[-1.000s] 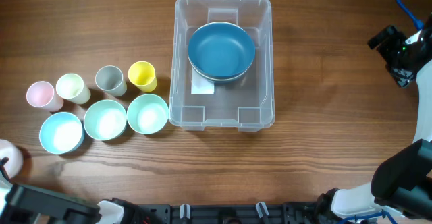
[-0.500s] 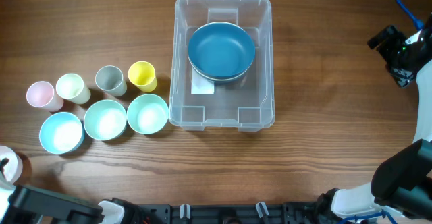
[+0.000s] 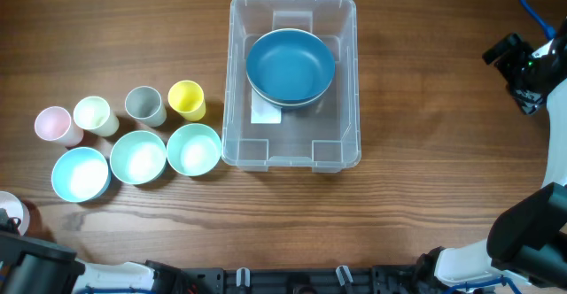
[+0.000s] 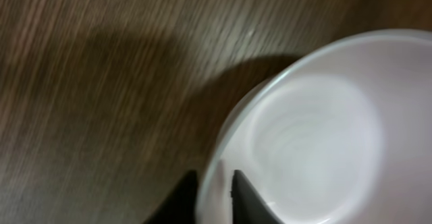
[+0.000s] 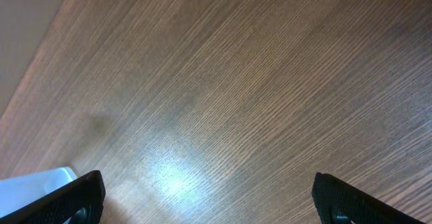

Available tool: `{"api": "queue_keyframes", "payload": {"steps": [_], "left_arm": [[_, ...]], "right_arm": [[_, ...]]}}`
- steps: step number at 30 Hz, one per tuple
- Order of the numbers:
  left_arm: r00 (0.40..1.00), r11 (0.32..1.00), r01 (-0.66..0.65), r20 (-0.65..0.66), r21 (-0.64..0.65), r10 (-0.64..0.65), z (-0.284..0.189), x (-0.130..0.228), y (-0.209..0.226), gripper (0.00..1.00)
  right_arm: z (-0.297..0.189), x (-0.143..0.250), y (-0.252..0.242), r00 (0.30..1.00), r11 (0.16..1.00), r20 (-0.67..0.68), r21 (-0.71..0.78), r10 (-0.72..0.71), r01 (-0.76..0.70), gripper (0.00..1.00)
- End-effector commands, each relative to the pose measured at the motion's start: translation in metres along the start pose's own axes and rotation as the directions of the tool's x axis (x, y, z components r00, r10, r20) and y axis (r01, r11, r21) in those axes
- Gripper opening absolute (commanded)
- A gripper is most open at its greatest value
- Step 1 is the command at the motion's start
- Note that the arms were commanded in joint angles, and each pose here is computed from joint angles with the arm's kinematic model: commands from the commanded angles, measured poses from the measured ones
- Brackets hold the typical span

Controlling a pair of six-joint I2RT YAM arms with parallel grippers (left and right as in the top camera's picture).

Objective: Pack container
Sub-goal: 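Carry the pink bowl with the left gripper into the container, release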

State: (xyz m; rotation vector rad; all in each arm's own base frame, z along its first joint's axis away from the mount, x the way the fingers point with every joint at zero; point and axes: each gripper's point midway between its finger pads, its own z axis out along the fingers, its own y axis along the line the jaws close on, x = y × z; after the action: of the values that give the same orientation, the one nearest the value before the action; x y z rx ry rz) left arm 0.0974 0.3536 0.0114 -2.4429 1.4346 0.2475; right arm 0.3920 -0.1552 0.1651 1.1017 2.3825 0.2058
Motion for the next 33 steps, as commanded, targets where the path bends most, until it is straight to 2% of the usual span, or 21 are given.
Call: {"api": "queue_keyframes", "payload": {"steps": [1, 3, 5, 7, 9, 11, 12, 15, 17, 19, 20, 22, 25, 29, 33], "left_arm": [[0.999, 0.996, 0.0, -0.035, 0.091, 0.003, -0.003, -0.001, -0.018, 0.04], [0.996, 0.989, -0.061, -0.056, 0.136, 0.069, -0.009, 0.001, -0.028, 0.04], [0.994, 0.983, -0.063, -0.076, 0.172, 0.077, -0.021, 0.001, -0.036, 0.04], [0.992, 0.963, -0.06, -0.089, 0.264, 0.086, -0.047, -0.001, -0.055, 0.04], [0.989, 0.915, -0.063, -0.097, 0.399, 0.111, -0.084, -0.003, -0.081, 0.04], [0.979, 0.825, -0.08, -0.11, 0.56, 0.169, -0.13, 0.005, -0.111, 0.04], [0.965, 0.734, -0.114, -0.102, 0.67, 0.243, -0.17, 0.02, -0.133, 0.04], [0.909, 0.559, -0.225, -0.035, 0.798, 0.416, -0.24, 0.076, -0.163, 0.04], [0.804, 0.37, -0.374, 0.099, 0.85, 0.586, -0.286, 0.139, -0.175, 0.04], [0.664, 0.164, -0.466, 0.222, 0.869, 0.714, -0.321, 0.204, -0.174, 0.04], [0.57, 0.044, -0.493, 0.284, 0.869, 0.771, -0.338, 0.244, -0.168, 0.04], [0.389, -0.151, -0.49, 0.37, 0.859, 0.844, -0.364, 0.32, -0.146, 0.04], [0.147, -0.372, -0.465, 0.484, 0.803, 0.862, -0.383, 0.409, -0.101, 0.04], [-0.122, -0.582, -0.422, 0.593, 0.694, 0.796, -0.382, 0.493, -0.037, 0.04], [-0.33, -0.674, -0.454, 0.593, 0.583, 0.734, -0.343, 0.549, 0.014, 0.04]], "right_arm": [[0.003, 0.001, 0.0, 1.0, 1.0, -0.008, 0.001, 0.004, -0.004, 1.0], [0.003, 0.001, 0.0, 1.0, 1.0, -0.008, 0.001, 0.004, -0.004, 0.99], [0.003, 0.001, 0.0, 1.0, 1.0, -0.008, 0.001, 0.004, -0.004, 1.0], [0.003, 0.001, 0.0, 1.0, 1.0, -0.008, 0.001, 0.004, -0.004, 0.99], [0.003, 0.001, 0.0, 1.0, 1.0, -0.008, 0.001, 0.004, -0.004, 1.0], [0.003, 0.001, 0.0, 1.0, 1.0, -0.008, 0.001, 0.004, -0.004, 0.99], [0.003, 0.001, 0.0, 1.0, 1.0, -0.008, 0.001, 0.004, -0.004, 1.0], [0.003, 0.001, 0.0, 1.0, 1.0, -0.008, 0.001, 0.004, -0.004, 1.0], [0.003, 0.001, 0.0, 1.0, 1.0, -0.008, 0.001, 0.004, -0.004, 1.0], [0.003, 0.001, 0.0, 1.0, 1.0, -0.008, 0.001, 0.004, -0.004, 1.0], [0.003, 0.001, 0.0, 1.0, 1.0, -0.008, 0.001, 0.004, -0.004, 1.0], [0.003, 0.001, 0.0, 1.0, 1.0, -0.008, 0.001, 0.004, -0.004, 1.0], [0.003, 0.001, 0.0, 1.0, 1.0, -0.008, 0.001, 0.004, -0.004, 1.0], [0.003, 0.001, 0.0, 1.0, 1.0, -0.008, 0.001, 0.004, -0.004, 1.0], [0.003, 0.001, 0.0, 1.0, 1.0, -0.008, 0.001, 0.004, -0.004, 1.0]]}}
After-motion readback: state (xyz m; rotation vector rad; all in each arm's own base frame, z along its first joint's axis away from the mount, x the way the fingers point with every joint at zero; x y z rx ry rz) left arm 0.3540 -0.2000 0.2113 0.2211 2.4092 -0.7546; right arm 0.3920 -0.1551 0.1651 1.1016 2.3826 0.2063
